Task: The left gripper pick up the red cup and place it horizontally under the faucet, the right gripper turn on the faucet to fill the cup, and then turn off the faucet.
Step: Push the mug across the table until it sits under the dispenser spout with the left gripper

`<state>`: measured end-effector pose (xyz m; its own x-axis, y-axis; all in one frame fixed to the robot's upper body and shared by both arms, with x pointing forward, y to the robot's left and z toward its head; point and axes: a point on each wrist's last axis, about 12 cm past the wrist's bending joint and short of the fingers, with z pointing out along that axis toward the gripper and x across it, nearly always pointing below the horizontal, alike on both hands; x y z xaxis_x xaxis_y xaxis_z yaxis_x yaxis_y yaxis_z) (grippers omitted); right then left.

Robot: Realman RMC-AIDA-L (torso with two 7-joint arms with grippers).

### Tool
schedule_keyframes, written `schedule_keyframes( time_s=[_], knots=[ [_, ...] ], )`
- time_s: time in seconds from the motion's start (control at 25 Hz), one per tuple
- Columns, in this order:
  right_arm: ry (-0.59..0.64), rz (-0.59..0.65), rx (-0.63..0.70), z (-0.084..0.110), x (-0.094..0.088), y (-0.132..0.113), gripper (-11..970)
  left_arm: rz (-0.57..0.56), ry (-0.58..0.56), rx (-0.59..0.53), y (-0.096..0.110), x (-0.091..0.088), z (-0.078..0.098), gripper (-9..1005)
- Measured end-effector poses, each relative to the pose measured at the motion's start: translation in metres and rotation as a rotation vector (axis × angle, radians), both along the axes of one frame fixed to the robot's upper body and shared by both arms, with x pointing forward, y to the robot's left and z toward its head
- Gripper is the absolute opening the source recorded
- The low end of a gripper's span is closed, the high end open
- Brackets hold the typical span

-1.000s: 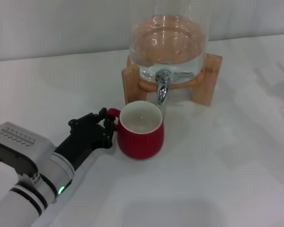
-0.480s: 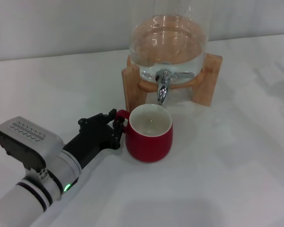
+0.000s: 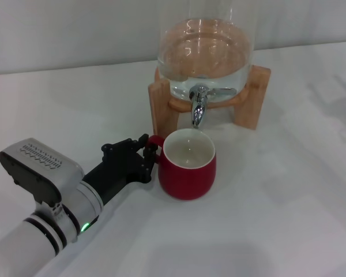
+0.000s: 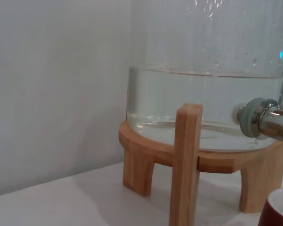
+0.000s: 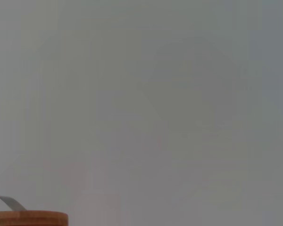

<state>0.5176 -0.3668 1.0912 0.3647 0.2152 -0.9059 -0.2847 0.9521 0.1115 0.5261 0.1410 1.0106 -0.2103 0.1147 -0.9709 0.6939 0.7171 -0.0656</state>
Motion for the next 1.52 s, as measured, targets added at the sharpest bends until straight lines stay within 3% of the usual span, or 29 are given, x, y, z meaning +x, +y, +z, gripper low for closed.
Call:
schedule_keyframes(
  time_s=[1.52],
  knots=[
    [-0.003,-0.005,0.0,0.001,0.0,-0.002,752,-0.042,-0.038,0.044,-0.006,0.02,0.01,162]
  ],
)
